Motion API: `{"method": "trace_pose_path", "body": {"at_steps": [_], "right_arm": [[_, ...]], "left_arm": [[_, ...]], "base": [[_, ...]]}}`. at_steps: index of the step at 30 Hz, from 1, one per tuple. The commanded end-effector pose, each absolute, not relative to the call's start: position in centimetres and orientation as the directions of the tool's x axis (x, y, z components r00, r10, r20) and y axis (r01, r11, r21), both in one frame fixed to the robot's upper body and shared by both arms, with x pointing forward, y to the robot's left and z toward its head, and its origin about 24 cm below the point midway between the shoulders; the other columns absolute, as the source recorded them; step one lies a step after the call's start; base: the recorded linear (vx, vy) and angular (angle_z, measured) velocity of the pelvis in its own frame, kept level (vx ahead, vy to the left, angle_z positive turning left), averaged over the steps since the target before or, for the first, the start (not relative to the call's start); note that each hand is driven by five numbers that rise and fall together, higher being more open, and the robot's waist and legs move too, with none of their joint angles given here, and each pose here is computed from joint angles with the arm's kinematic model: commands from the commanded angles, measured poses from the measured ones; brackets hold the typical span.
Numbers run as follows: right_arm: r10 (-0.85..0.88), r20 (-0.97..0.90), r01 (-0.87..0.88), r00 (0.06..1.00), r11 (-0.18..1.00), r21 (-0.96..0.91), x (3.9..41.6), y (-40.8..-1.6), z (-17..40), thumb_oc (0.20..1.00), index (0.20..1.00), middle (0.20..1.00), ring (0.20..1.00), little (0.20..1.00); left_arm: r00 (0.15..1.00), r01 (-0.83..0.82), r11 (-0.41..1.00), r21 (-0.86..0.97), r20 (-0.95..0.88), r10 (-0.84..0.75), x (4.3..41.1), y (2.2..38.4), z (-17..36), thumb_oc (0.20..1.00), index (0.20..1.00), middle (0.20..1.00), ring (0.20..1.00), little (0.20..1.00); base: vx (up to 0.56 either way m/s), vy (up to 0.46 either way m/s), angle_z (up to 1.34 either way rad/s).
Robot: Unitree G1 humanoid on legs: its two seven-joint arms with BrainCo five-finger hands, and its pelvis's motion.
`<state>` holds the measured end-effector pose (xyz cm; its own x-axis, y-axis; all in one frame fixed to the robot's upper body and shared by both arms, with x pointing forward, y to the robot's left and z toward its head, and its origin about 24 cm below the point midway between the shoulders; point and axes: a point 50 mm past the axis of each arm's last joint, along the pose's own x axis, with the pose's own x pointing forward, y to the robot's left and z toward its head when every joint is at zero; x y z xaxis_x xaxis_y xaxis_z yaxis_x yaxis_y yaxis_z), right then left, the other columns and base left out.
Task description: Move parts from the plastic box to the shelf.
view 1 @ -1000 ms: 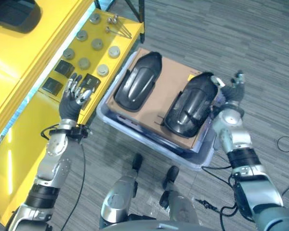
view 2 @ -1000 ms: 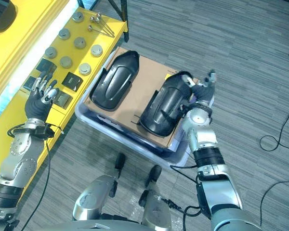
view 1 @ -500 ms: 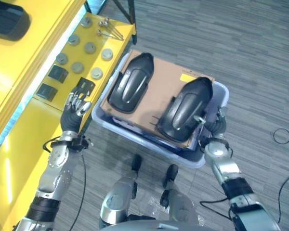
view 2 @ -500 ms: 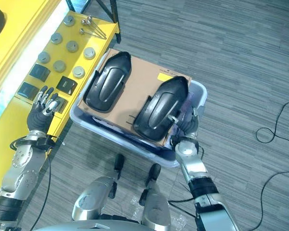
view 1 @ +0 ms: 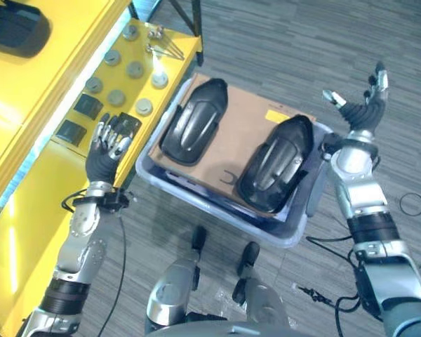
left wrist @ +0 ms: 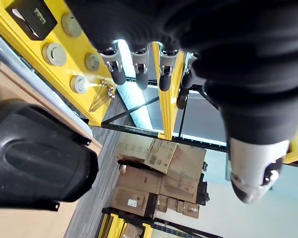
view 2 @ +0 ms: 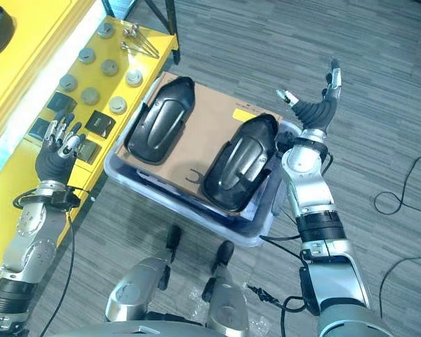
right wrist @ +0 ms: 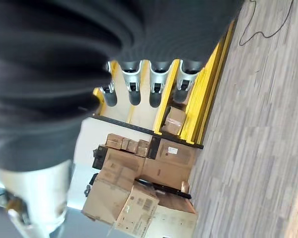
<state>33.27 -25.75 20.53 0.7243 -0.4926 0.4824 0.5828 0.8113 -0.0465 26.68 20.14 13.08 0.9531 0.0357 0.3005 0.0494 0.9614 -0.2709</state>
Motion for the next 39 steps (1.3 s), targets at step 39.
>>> {"method": "trace_pose_path", "body": {"at_steps": [39], "right_arm": [[-0.449,0.202,0.487,0.870,0.847,-0.212,28.7,-23.5,8.4,1.000,1.000,1.000,1.000,1.000]], "left_arm": [[0.921,0.006,0.964,-0.266,0.378,0.098,24.2,21.7,13.3,1.000,1.000,1.000,1.000,1.000]], "base": [[0.00,0.009,-0.02]]}}
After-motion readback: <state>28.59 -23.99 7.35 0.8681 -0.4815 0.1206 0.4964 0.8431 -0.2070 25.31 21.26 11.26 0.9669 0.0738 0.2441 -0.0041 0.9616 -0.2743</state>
